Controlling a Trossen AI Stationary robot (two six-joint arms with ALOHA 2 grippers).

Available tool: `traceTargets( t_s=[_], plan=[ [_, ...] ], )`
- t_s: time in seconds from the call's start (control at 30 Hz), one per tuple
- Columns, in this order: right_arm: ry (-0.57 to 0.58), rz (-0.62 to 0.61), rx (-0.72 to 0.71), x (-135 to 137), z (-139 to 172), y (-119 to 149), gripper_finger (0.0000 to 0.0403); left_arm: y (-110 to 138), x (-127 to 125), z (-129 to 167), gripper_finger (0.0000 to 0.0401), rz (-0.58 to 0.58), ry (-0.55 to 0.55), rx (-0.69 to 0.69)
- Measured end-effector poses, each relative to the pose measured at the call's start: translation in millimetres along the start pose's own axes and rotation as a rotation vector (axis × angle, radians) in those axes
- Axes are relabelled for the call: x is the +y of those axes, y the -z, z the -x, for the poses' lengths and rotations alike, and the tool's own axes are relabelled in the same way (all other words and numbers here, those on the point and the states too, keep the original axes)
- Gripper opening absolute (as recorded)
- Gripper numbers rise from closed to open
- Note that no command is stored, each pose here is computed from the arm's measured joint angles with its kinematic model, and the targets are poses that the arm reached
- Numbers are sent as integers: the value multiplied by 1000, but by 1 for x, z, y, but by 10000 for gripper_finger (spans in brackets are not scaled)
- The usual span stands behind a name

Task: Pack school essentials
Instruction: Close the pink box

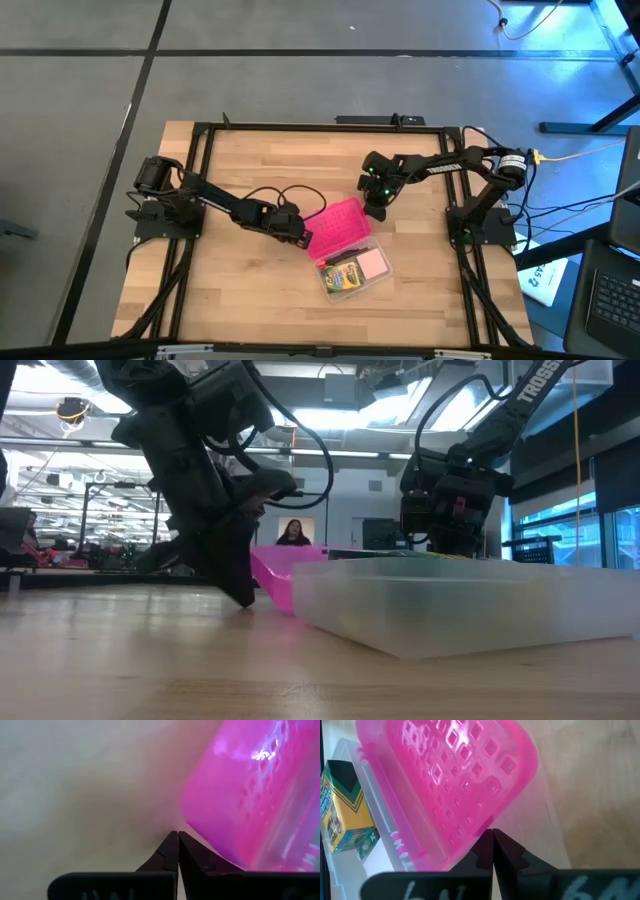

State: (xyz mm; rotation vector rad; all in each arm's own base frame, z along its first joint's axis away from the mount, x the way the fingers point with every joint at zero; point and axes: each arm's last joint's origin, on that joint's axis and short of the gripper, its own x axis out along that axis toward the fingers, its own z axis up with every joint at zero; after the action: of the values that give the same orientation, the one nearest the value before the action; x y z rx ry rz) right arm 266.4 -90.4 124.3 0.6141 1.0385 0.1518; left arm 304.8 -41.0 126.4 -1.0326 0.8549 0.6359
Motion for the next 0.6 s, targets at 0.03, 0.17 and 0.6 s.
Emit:
traceTargets(
  t_s=[0.03, 0.17, 0.6],
  plan=[
    [0, 0, 1, 0, 0, 0, 9, 1, 0, 0, 0, 13, 5, 22],
    [-2, 0, 1, 0, 0, 0, 5, 11, -4, 5, 0, 10, 29, 98],
    [124, -56, 133, 6, 12, 1, 2, 22, -5, 62, 0, 22, 8, 43]
  ],
)
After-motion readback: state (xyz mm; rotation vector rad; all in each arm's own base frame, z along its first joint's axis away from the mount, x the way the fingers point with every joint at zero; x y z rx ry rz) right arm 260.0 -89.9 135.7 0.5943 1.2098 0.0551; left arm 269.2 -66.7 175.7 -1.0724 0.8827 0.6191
